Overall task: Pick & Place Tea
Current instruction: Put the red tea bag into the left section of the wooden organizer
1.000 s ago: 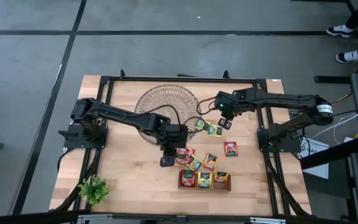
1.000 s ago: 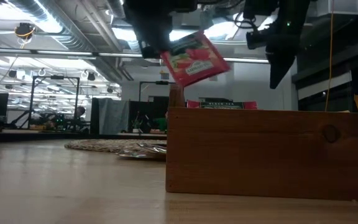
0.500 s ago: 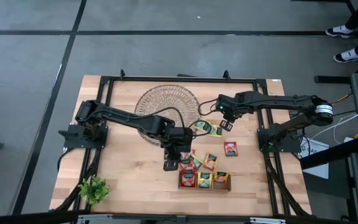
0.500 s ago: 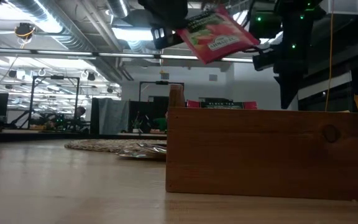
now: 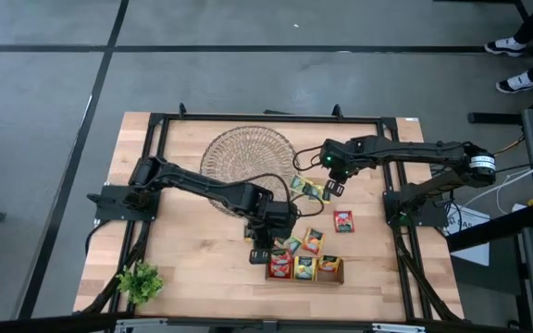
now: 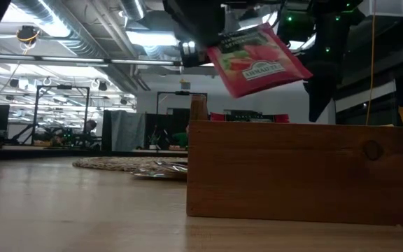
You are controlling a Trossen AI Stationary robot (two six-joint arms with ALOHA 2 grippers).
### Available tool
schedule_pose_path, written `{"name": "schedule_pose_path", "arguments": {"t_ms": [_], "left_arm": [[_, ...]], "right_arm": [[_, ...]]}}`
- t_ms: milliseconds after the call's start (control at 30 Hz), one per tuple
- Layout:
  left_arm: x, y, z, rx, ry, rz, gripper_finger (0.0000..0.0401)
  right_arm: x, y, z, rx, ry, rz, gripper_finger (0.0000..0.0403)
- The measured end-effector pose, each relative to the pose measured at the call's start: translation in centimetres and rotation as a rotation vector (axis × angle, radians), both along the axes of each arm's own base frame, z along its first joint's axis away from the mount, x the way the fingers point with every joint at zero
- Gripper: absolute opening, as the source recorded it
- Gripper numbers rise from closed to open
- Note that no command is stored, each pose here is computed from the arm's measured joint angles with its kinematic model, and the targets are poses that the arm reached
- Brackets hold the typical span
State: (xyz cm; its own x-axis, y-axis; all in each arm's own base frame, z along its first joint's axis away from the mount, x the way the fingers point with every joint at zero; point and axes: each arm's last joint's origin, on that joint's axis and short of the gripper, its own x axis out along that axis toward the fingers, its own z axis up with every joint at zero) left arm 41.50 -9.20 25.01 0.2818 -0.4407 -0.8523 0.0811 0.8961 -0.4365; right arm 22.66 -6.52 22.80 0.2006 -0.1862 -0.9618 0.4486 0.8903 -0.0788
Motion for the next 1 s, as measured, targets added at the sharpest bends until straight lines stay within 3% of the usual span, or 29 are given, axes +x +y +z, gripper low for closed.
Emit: {"name": "schedule_pose_path", "arguments": {"t_ms": [333,1000], "left_arm": [[0.4,-0.5,-1.3,-0.023,0.050,-0.008,0.0002],[0.5,1.1,-1.3,-0.025,0.054,-0.026,0.0013]], "right_arm": [[0.0,0.0,0.0,0.000,-0.002,-0.002,0.0084],[0.1,0.0,0.0,-0.001,-0.011,-0.006,0.0084]]}}
